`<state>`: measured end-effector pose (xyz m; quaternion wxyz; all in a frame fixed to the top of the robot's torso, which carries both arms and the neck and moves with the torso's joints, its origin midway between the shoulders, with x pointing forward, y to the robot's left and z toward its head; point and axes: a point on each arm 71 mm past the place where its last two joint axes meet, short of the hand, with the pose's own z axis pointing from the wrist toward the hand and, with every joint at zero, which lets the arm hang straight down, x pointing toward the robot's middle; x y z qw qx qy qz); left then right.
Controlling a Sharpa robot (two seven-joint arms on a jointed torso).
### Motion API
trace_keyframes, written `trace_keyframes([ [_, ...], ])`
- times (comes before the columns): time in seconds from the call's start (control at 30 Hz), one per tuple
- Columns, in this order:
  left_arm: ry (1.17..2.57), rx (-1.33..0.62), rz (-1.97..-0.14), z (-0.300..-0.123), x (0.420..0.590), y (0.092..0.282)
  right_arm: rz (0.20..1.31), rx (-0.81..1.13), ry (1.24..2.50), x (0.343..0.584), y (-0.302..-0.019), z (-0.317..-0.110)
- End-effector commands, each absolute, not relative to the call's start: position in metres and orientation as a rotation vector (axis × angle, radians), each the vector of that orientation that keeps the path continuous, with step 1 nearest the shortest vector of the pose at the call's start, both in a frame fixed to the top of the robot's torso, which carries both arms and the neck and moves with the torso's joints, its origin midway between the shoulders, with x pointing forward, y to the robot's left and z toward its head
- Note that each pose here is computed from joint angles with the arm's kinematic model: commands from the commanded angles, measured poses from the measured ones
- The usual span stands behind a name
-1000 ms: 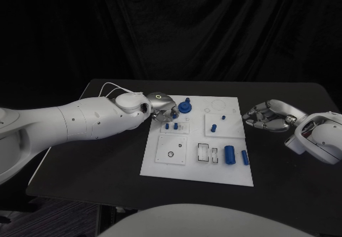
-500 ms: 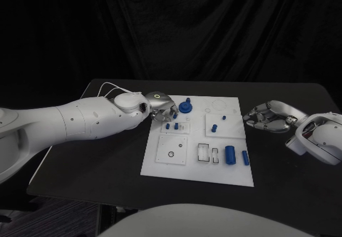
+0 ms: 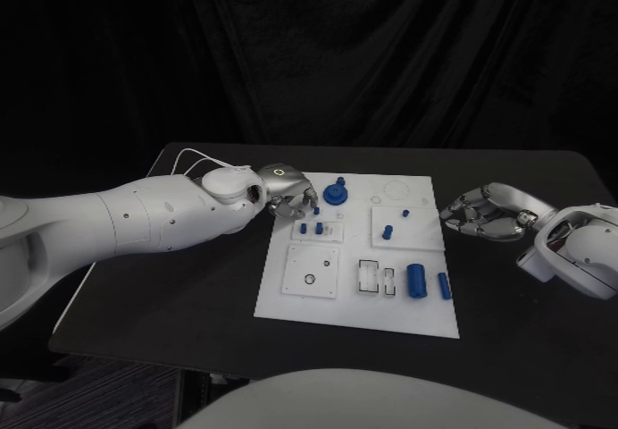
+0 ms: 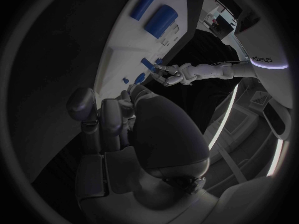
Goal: Assemble the parts on the task board
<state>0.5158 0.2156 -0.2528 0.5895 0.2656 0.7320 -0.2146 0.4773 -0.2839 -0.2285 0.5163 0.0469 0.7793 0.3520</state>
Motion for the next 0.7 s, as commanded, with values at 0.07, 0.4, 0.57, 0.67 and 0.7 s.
trace_keyframes([
  [0.07, 1.669, 0.587, -0.474, -0.251, 0.517, 0.222, 0.829, 0.125, 1.895, 0.476, -0.285, -0.231],
  [0.4, 1.627, 0.542, -0.436, -0.246, 0.517, 0.241, 0.824, 0.130, 1.897, 0.476, -0.287, -0.231],
  [0.57, 1.564, 0.470, -0.469, -0.239, 0.512, 0.254, 0.820, 0.135, 1.883, 0.475, -0.289, -0.229],
  [0.67, 1.543, 0.340, -0.552, -0.233, 0.508, 0.265, 0.816, 0.137, 1.862, 0.475, -0.290, -0.224],
  [0.7, 1.542, 0.294, -0.589, -0.231, 0.506, 0.269, 0.815, 0.136, 1.855, 0.476, -0.290, -0.222],
])
